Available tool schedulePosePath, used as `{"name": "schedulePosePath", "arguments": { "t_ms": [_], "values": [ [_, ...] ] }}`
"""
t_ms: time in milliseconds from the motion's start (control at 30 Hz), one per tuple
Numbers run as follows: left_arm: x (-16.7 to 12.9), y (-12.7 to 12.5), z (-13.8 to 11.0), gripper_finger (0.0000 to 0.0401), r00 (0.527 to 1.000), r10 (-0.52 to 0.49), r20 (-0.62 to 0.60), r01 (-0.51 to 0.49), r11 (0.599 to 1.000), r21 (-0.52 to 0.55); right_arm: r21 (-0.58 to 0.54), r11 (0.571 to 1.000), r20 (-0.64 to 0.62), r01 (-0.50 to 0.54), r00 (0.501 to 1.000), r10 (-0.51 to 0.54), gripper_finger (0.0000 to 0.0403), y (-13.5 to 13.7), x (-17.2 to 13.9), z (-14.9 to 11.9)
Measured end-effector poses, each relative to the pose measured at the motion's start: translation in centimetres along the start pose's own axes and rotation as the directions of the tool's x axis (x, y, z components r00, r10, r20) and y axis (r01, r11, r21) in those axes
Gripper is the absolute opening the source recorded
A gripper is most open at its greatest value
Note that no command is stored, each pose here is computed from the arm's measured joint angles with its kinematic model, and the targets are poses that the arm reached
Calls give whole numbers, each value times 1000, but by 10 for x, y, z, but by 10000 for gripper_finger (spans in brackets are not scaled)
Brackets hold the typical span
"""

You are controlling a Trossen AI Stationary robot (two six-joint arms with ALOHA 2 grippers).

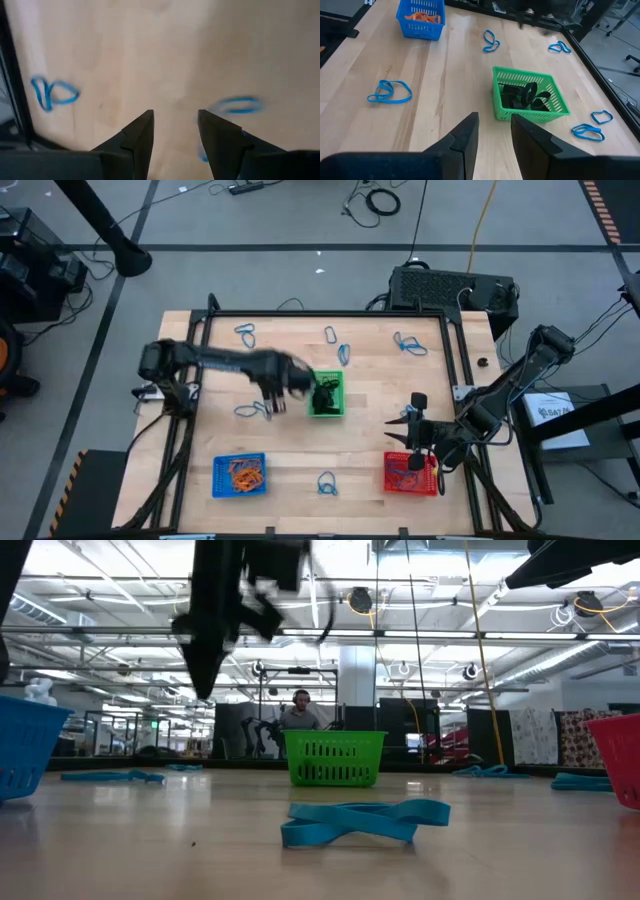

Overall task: Sort rubber bands into baskets
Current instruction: Put the blue rubber band into the red bin

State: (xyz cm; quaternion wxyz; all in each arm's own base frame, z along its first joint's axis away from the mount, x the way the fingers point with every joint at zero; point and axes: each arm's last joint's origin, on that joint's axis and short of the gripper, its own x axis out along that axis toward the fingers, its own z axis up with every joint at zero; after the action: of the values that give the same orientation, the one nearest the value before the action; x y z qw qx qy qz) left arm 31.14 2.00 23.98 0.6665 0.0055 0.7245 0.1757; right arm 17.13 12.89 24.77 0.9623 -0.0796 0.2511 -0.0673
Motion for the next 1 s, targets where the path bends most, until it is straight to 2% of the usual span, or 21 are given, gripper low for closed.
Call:
{"name": "schedulePosePath", "arguments": {
  "t_ms": [100, 200, 333, 467, 533, 667, 900, 1000],
  "values": [
    [30, 45, -11, 162, 1000, 16, -26, -19, 993, -121, -1, 1000, -1, 0, 1000, 0, 109, 0, 0, 0],
    [61, 89, -18, 162, 999, 33, -22, -37, 966, -255, -8, 1000, -6, 2, 1000, -2, 109, 0, 0, -1],
    [95, 139, -25, 162, 998, 45, 47, -20, 902, -430, -14, 1000, -10, 4, 1000, -4, 109, 0, 0, -1],
    [112, 172, -35, 162, 995, 69, 74, -17, 835, -550, -18, 1000, -16, 10, 1000, -10, 109, -1, 1, -2],
    [115, 183, -39, 162, 994, 43, 96, 22, 808, -589, -24, 1000, -23, 15, 1000, -15, 109, -2, 1, -3],
    [118, 193, -42, 162, 989, -10, 150, 102, 780, -618, -49, 998, -46, 31, 998, -33, 109, -3, 2, -6],
    [142, 188, -46, 162, 985, 6, 171, 104, 770, -629, -35, 998, -45, 58, 997, -60, 109, -3, 3, -7],
    [152, 182, -51, 162, 987, -42, 152, 129, 771, -624, -35, 998, -49, 52, 997, -53, 109, -3, 3, -7]
  ]
}}
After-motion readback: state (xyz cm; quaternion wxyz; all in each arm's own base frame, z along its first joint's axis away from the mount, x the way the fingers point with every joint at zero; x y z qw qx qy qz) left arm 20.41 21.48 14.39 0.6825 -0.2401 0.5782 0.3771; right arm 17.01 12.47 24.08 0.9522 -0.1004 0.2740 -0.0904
